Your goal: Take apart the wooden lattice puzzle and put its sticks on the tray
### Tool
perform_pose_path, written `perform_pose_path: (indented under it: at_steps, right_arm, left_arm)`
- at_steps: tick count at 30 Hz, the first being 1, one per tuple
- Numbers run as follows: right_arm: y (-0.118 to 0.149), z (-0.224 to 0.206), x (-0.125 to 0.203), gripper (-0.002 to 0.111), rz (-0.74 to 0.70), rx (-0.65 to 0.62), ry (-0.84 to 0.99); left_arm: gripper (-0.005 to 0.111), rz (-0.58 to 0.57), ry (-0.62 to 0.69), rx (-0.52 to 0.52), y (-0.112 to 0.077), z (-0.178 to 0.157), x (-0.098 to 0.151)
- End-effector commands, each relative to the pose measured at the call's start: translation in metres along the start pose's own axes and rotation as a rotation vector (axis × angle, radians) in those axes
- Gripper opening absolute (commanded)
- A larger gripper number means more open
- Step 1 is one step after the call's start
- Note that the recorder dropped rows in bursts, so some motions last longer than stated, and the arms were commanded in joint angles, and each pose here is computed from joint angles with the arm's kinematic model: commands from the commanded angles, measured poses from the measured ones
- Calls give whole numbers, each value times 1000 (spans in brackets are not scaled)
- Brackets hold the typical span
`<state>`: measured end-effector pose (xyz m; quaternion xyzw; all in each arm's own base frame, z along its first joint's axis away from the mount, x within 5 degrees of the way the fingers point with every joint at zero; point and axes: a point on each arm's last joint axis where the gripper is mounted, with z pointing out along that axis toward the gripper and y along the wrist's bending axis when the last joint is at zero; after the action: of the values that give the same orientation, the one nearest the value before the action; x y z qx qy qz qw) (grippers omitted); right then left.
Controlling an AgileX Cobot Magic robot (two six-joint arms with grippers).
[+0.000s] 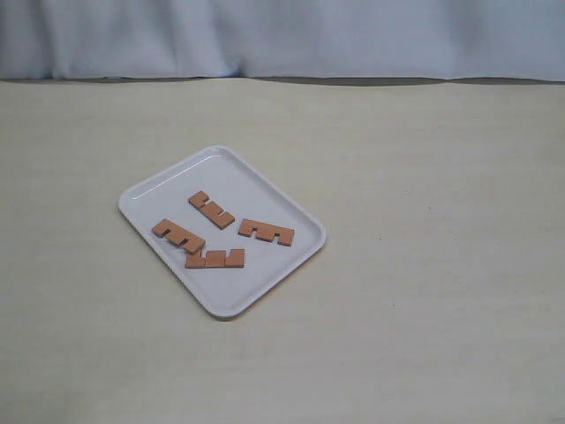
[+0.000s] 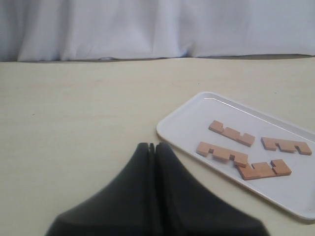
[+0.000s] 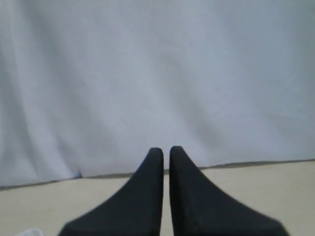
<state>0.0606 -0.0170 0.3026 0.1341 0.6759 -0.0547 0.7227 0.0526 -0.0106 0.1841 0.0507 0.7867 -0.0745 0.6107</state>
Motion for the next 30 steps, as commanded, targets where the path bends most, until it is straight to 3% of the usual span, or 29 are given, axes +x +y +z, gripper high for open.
perform_pose_path:
  at_steps: [1, 6, 18, 24, 30]
  right_arm:
    - [1, -18, -5, 4, 63, -26, -100]
    - [2, -38, -7, 4, 65, -41, -177]
    - [0, -37, -3, 4, -17, -11, -141]
    - [-5, -24, 34, 4, -30, -5, -74]
    - [-11, -12, 91, 4, -26, 1, 30]
  left_arm:
    - [0, 4, -10, 7, 0, 0, 0]
    - [0, 4, -10, 7, 0, 0, 0]
    - [0, 4, -12, 7, 0, 0, 0]
    - [0, 4, -12, 7, 0, 0, 0]
    - [0, 4, -12, 7, 0, 0, 0]
